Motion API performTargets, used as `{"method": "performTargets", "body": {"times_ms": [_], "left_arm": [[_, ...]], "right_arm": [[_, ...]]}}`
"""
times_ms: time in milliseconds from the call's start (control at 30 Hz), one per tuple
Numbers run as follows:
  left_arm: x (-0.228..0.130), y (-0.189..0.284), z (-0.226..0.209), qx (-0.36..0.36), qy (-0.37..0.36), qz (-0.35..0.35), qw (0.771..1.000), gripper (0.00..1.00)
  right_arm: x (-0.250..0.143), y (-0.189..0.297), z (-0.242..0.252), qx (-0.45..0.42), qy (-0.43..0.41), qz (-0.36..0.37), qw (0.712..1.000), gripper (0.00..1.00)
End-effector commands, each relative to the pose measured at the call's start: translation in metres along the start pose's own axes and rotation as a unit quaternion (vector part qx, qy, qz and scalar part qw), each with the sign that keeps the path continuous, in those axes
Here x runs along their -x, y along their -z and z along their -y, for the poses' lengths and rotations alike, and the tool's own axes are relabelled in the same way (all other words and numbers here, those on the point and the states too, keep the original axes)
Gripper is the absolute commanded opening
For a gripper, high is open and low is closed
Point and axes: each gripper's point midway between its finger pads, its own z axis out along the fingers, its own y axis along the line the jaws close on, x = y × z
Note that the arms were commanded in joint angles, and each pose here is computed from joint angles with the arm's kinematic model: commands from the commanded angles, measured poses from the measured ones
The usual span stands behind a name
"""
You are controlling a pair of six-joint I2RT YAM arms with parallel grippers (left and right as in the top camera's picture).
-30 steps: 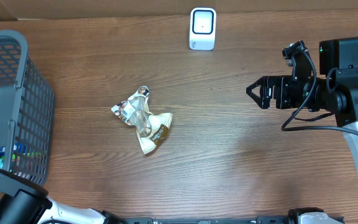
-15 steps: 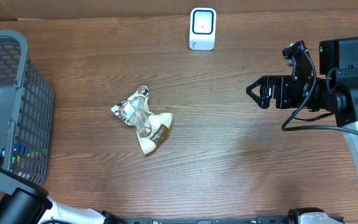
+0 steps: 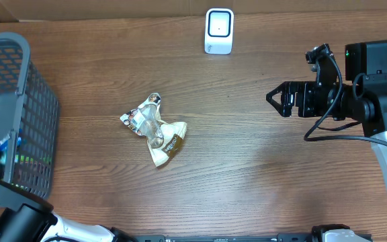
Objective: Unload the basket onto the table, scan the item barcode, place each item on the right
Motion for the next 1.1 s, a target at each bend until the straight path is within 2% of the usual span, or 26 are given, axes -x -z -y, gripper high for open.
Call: {"method": "performTargets", "body": {"times_ms": [0, 233, 400, 533, 700, 833, 933, 1067], "left_arm": [[0.01, 0.034, 0.054, -0.078, -0.046, 0.006, 0.996, 0.04], [-0.006, 0.096, 0.128, -0.157, -0.148, 0.003, 0.976, 0.04], [-0.041, 0.155, 0.199, -0.262, -0.257, 0.007, 0.93, 0.04], [-0.081, 0.196, 0.236, -0.297, -0.347, 0.016, 0.89, 0.04], [-0.153, 0.229, 0.273, -0.328, -0.453, 0.005, 0.829, 0.04], [-0.215, 0.226, 0.282, -0.307, -0.503, -0.039, 0.807, 0.04], [-0.248, 0.207, 0.274, -0.237, -0.544, -0.056, 0.803, 0.04], [-0.297, 0.175, 0.261, -0.157, -0.598, -0.085, 0.781, 0.04]], "right_arm": [[-0.001, 0.001, -0.003, 0.003, 0.003, 0.002, 1.0, 1.0], [-0.001, 0.001, -0.003, 0.003, 0.003, 0.002, 1.0, 1.0], [-0.001, 0.001, -0.003, 0.003, 0.003, 0.002, 1.0, 1.0], [-0.001, 0.001, -0.003, 0.003, 0.003, 0.002, 1.0, 1.0], [0.0, 0.001, -0.003, 0.003, 0.004, 0.004, 1.0, 1.0], [0.0, 0.001, -0.003, 0.003, 0.004, 0.004, 1.0, 1.0], [0.0, 0.001, -0.003, 0.003, 0.004, 0.004, 1.0, 1.0], [0.002, 0.0, -0.003, 0.003, 0.007, 0.008, 1.0, 1.0]]}}
